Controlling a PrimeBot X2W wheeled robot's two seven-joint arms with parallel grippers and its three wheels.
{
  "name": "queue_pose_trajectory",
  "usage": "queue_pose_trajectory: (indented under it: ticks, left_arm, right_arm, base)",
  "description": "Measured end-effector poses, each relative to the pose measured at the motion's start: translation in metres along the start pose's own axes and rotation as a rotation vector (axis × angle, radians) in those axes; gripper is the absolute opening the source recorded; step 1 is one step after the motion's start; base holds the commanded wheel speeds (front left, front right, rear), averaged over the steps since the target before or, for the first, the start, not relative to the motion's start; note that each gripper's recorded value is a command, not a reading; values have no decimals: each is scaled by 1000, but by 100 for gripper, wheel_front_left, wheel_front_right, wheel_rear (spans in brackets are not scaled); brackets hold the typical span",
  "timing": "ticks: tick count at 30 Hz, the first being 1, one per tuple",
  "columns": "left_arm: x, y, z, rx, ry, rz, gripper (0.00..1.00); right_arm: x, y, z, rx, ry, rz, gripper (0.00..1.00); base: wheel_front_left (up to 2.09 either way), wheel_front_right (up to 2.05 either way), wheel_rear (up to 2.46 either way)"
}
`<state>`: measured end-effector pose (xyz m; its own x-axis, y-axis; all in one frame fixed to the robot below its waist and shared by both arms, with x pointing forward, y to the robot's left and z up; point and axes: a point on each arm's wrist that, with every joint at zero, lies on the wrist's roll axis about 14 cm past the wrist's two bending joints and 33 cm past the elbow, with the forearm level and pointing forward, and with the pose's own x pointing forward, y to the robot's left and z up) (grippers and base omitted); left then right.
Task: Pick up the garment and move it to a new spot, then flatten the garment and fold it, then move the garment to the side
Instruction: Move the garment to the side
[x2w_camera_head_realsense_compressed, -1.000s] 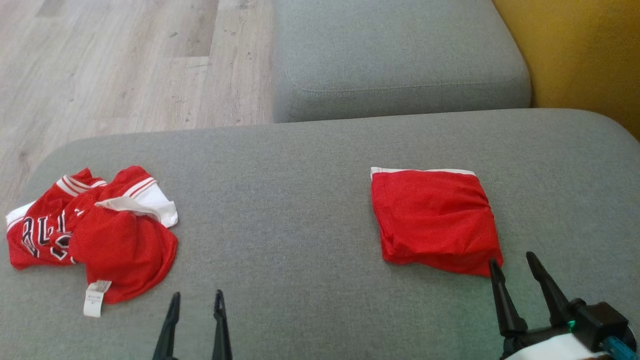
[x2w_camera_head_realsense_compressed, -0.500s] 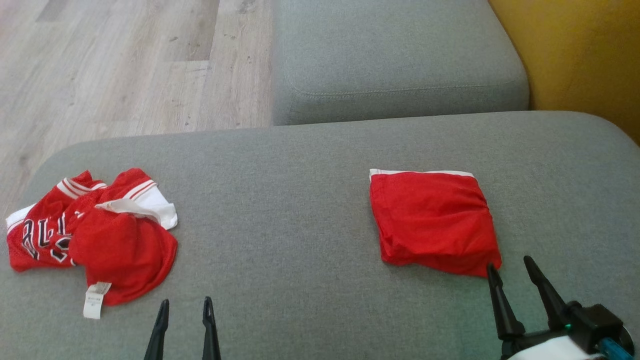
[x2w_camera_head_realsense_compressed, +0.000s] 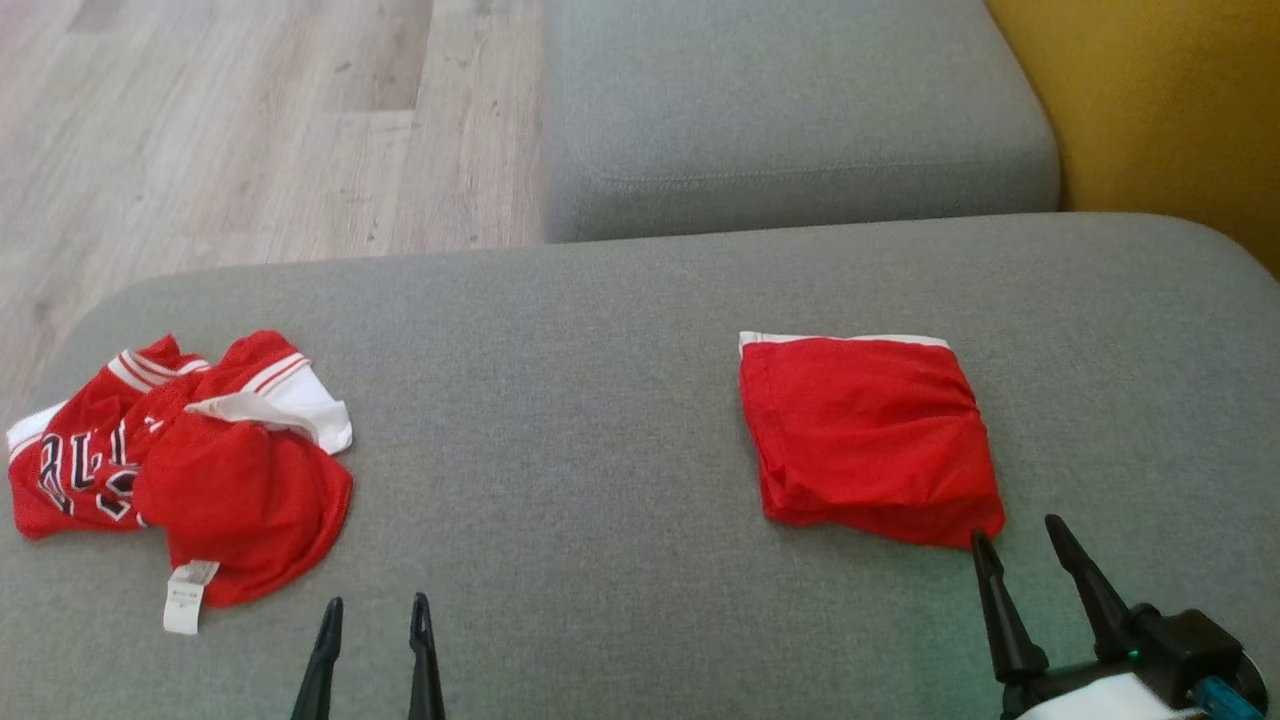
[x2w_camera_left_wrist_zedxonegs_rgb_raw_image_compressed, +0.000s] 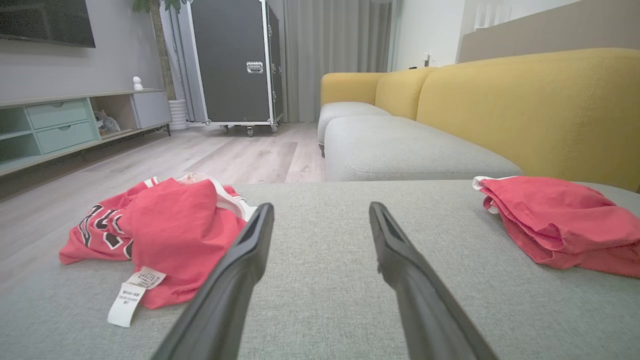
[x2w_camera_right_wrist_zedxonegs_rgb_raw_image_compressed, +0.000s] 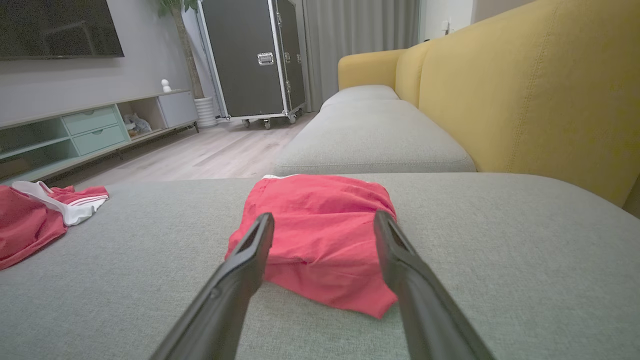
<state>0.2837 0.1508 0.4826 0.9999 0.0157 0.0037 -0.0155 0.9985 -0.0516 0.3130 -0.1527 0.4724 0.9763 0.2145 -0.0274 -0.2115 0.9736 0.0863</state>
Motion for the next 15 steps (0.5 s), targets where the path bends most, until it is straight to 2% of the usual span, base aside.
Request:
queue_pose_trajectory:
  ticks: [7,15]
  left_arm:
    - [3,-3,-9,-5,37,-12,100]
    - [23,-18,-15,-13,63,-47,100]
  right_arm:
    - [6,-7,-13,23,45,-17,100]
    - [51,-40,-10,8,60,-46,100]
  base:
    - [0,0,0]
    - [0,0,0]
